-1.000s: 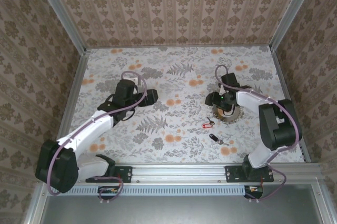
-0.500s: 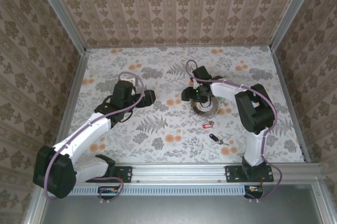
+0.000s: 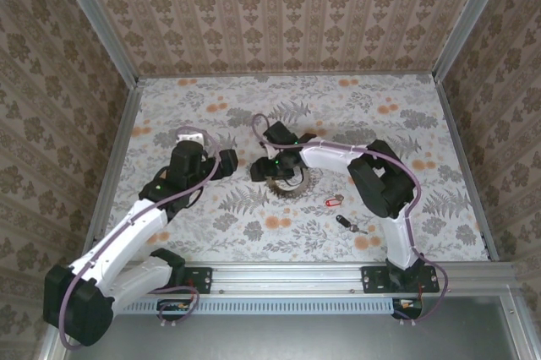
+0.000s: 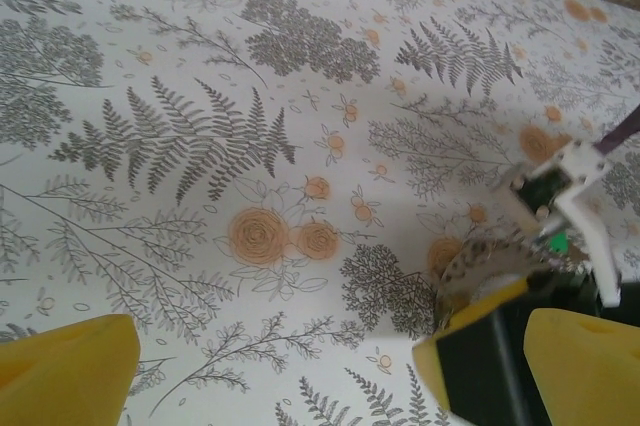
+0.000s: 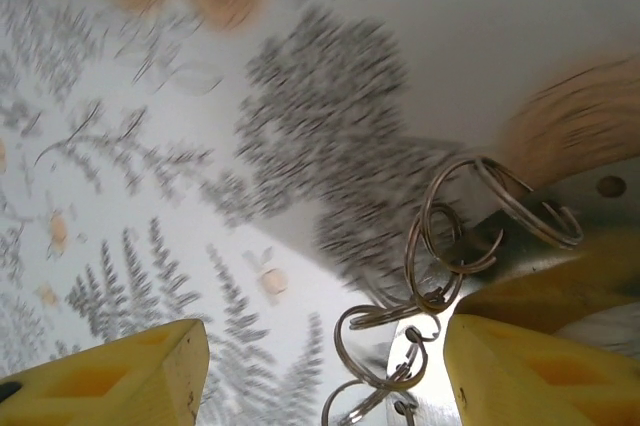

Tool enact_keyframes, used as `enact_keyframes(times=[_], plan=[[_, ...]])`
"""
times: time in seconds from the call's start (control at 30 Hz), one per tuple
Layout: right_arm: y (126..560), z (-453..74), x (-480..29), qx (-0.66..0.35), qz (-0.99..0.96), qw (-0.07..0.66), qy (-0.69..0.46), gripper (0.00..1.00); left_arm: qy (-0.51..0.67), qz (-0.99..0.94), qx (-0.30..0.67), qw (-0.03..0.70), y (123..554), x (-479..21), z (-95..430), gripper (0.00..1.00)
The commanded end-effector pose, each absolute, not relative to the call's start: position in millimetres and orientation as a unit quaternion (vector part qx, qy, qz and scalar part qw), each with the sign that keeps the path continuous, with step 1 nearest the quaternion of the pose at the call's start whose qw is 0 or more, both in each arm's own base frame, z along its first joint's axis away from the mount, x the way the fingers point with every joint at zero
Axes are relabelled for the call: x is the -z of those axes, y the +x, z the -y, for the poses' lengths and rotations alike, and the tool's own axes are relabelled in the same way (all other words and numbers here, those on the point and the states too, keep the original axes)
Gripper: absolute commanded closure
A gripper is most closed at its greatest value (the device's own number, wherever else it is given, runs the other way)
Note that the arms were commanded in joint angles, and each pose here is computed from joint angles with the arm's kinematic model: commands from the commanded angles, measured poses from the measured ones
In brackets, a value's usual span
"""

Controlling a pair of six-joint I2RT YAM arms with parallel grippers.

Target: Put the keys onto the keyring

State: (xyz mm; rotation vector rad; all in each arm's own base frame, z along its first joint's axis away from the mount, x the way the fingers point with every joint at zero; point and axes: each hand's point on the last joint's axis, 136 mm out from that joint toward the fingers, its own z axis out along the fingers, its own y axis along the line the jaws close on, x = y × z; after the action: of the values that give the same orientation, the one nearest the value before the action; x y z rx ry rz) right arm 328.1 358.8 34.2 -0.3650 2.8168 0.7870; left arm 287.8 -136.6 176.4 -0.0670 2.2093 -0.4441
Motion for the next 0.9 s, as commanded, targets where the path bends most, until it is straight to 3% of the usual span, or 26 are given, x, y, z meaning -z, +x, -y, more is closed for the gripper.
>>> enact_keyframes(times=[0.0, 0.2, 0.37, 0.53, 0.87], plan=[[312, -361, -37, -0.264, -0.954, 0.080, -0.114, 0.34, -0.041, -0.885, 0.168, 0.432, 288, -179, 128, 0.00], [328, -317, -94, -0.238, -0.952, 0.171, -0.093, 0.31, -0.020, -0.885, 0.227, 0.405, 291, -178, 156, 0.03], [339, -238, -103, -0.208, -0.954, 0.216, -0.005, 0.31, 0.009, -0.894, 0.258, 0.365, 295, -166, 183, 0.09], [336, -192, -83, -0.255, -0.946, 0.186, 0.074, 0.34, 0.041, -0.905, 0.296, 0.302, 299, -151, 221, 0.19], [329, -210, -48, -0.267, -0.954, 0.118, 0.069, 0.43, 0.065, -0.944, 0.260, 0.193, 301, -100, 252, 0.34]])
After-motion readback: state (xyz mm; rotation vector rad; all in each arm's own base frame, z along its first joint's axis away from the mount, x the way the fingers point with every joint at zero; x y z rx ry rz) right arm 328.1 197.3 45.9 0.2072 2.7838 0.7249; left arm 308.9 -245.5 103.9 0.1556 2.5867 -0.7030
